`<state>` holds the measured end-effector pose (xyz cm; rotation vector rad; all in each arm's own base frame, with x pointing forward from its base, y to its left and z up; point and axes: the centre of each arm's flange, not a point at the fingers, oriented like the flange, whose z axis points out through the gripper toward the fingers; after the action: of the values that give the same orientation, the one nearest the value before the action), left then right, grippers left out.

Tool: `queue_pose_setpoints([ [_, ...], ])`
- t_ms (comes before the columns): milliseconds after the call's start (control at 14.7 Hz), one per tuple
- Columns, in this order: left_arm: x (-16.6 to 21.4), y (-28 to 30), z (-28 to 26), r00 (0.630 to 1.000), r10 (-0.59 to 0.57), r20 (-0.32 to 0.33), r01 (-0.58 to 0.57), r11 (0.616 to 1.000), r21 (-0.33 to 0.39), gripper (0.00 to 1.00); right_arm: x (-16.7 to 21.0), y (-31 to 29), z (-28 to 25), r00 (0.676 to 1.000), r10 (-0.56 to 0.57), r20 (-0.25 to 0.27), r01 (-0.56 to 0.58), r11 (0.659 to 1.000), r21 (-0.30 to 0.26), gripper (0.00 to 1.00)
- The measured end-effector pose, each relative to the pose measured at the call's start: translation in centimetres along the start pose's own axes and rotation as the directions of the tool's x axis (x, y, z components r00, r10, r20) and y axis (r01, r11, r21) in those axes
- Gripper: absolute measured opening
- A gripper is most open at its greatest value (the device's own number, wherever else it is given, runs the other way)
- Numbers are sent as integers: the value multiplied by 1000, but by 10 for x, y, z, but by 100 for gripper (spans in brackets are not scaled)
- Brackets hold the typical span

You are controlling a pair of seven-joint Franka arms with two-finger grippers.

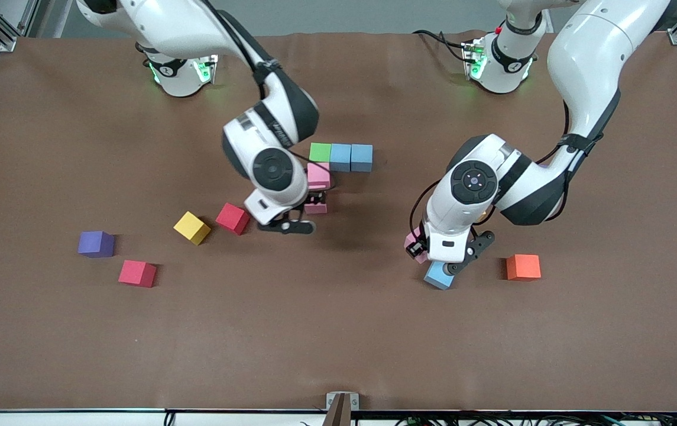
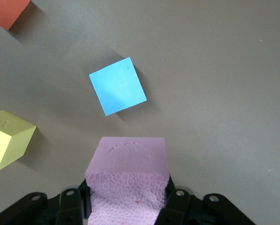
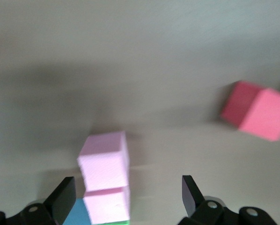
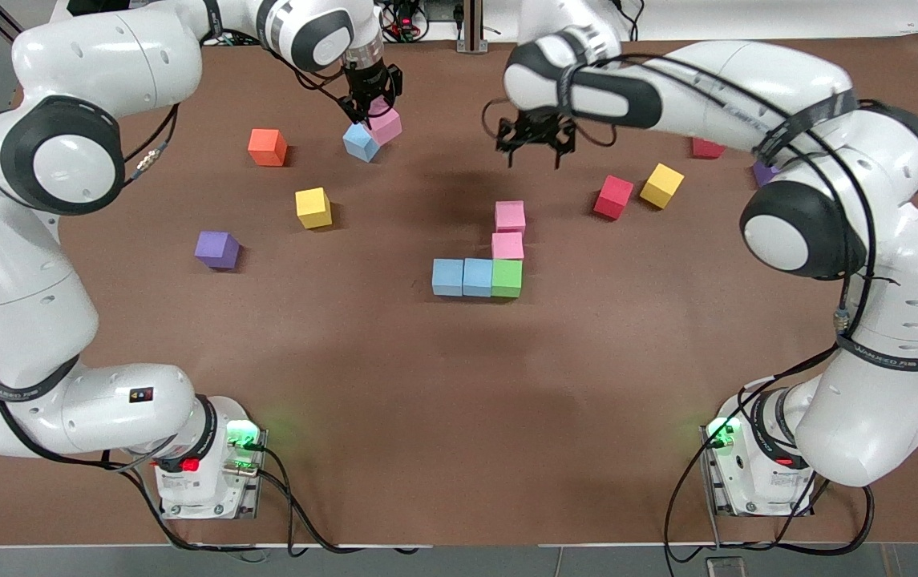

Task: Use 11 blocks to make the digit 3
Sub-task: 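Move the right gripper to the red cube while the left gripper carries pink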

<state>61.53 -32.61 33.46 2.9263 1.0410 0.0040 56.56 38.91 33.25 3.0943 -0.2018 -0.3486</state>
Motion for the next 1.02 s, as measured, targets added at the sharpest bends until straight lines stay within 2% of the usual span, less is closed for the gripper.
queue_pose_setpoints([
  [204, 0, 0, 0, 1000, 0, 0, 0, 1000, 0, 55, 51, 70, -12, 992, 123, 3, -123, 992, 15, 100],
  [477, 0, 0, -1, 1000, 0, 0, 0, 1000, -1, 55, 92, 145, 13, 969, 244, 21, -245, 969, 29, 100],
  [681, 0, 0, -1, 1000, -6, 0, 6, 1000, -1, 55, 92, 162, 52, 962, 273, 2, -272, 961, 44, 100],
  [1021, -23, 0, 11, 979, -206, 7, 205, 978, 34, 55, 63, 170, 102, 962, 274, -8, -273, 961, 48, 100],
])
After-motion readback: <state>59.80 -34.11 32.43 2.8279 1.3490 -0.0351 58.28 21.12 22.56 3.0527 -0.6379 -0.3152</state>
